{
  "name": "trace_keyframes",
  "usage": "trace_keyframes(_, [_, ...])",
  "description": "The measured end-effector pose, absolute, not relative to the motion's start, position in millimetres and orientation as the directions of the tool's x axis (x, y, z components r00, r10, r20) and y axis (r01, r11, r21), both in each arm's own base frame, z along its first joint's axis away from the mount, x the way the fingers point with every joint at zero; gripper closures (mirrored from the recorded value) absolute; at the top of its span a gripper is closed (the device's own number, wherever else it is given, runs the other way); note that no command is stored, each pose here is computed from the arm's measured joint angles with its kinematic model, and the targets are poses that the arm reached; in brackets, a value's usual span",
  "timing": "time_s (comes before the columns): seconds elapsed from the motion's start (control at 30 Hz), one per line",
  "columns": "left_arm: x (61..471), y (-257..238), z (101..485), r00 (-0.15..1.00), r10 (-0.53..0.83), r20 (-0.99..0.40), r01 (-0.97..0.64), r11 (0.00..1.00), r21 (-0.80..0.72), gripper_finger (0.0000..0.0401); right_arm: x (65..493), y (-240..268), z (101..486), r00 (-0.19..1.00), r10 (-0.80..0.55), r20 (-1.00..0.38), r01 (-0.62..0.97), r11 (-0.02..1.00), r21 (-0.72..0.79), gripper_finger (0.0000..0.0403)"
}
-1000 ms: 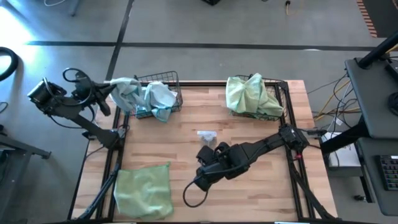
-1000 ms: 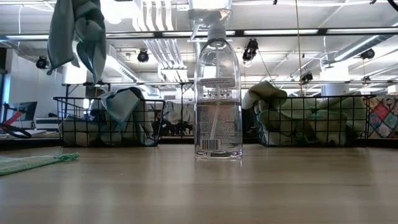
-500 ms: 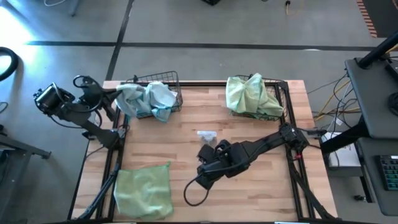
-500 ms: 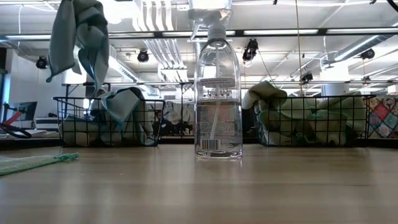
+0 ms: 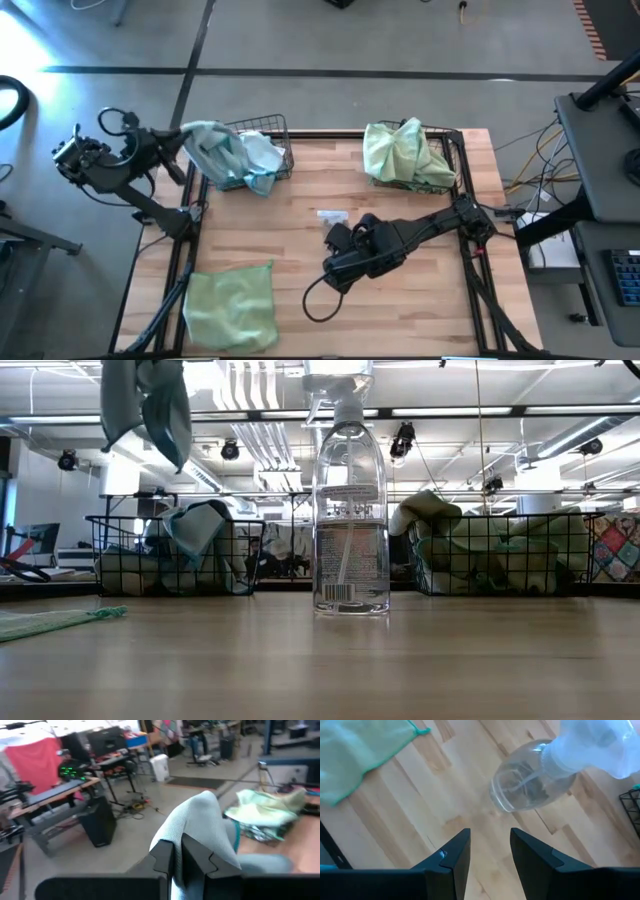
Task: Sort microfiber towel by color & place in baskets
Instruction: Put the blue towel into the left wire basket
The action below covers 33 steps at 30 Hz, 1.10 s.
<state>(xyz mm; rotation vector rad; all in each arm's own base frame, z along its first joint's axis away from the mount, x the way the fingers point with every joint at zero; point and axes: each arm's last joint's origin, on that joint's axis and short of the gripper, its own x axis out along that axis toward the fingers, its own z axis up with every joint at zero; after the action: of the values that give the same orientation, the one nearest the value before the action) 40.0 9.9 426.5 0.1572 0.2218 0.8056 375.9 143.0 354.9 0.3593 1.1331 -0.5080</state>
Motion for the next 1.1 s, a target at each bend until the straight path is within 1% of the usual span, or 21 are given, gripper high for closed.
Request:
trace_keyframes(0.23, [20, 22, 422, 0.608, 0.790, -0.078, -0.773, 0.612, 0.169, 0.0391, 376, 140, 356, 0.330, -0.203, -0.922, 0.549, 0.835, 0.013, 0.0268])
trace_keyframes(0.4, [13, 25, 419, 0.608, 0.790, -0.074, -0.778, 0.612, 0.143, 0.0391, 378, 137, 356, 0.333, -0.204, -0.921, 0.555, 0.832, 0.016, 0.0268])
trace_keyframes(0.63, [16, 24, 407, 0.607, 0.791, -0.079, -0.777, 0.612, 0.147, 0.0391, 383, 135, 357, 0.364, -0.195, -0.911, 0.528, 0.849, 0.029, 0.0268])
trace_keyframes(0.9, [21, 21, 390, 0.605, 0.792, -0.086, -0.781, 0.611, 0.131, 0.0390, 383, 135, 357, 0.369, -0.193, -0.909, 0.528, 0.849, 0.034, 0.0268])
trace_keyframes(1.0, [23, 20, 388, 0.633, 0.767, -0.107, -0.756, 0.642, 0.130, 0.0383, 383, 135, 357, 0.371, -0.192, -0.909, 0.526, 0.850, 0.036, 0.0268])
trace_keyframes(1.1, [25, 18, 387, 0.655, 0.745, -0.123, -0.735, 0.667, 0.126, 0.0362, 383, 136, 357, 0.374, -0.190, -0.908, 0.527, 0.849, 0.039, 0.0268])
